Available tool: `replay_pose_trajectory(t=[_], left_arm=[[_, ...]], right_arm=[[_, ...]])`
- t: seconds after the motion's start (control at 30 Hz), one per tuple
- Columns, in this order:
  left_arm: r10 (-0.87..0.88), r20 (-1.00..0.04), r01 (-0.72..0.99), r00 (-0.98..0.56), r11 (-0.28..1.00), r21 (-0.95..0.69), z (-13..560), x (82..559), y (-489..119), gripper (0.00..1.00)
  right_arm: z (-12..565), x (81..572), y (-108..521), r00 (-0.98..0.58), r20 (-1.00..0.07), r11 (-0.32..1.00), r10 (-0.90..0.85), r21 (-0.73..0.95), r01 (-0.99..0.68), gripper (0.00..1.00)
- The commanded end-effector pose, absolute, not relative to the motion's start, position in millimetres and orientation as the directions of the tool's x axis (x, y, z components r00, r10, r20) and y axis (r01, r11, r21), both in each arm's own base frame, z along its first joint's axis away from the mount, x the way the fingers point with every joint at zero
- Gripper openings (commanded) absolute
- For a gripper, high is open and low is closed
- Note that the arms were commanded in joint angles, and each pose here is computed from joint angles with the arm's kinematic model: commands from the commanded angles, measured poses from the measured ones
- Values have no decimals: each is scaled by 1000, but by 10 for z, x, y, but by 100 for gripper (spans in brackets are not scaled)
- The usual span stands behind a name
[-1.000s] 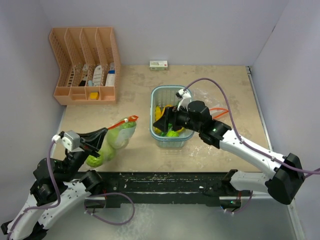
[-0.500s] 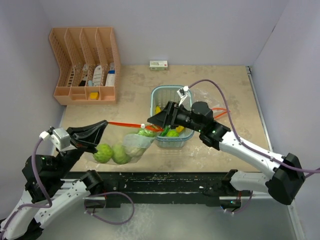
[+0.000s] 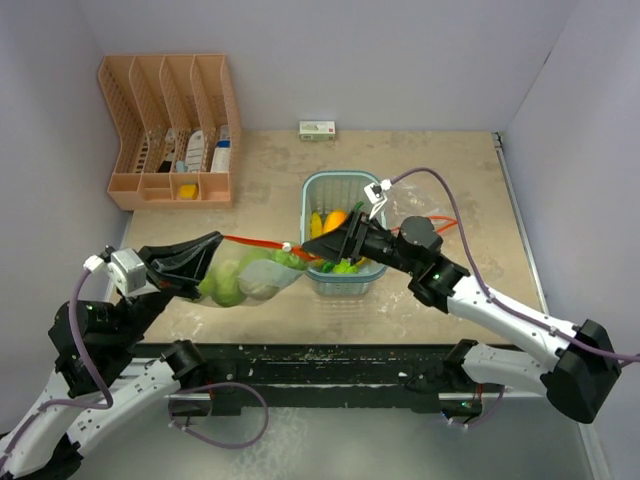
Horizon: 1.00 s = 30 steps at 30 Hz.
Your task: Place the food in the zip-top bag and seal the zipper
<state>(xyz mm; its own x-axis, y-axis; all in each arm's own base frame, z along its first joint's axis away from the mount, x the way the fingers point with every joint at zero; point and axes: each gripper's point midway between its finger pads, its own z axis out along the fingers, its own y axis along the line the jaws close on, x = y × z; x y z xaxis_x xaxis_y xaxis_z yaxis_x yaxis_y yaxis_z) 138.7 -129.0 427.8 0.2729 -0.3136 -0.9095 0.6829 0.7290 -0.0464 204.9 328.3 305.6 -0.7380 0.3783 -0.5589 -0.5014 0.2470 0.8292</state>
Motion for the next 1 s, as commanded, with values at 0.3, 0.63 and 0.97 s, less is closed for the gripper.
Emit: replay_pose_trajectory(t=[0.3, 0.63, 0.97], left_arm=[[-426, -811, 701, 401, 713, -27, 4920, 1148, -1098, 0], [-422, -814, 702, 399, 712, -25, 4917, 1169, -1124, 0], [-428, -808, 694, 405, 719, -33, 4912, 1186, -1111, 0]], right_arm=[[3241, 1645, 3123, -503, -745, 23, 438, 568, -823, 80], [3403, 1432, 3192, -467, -784, -119, 408, 462, -879, 67], [3286, 1371, 3353, -534, -791, -203, 299, 494, -845, 36]])
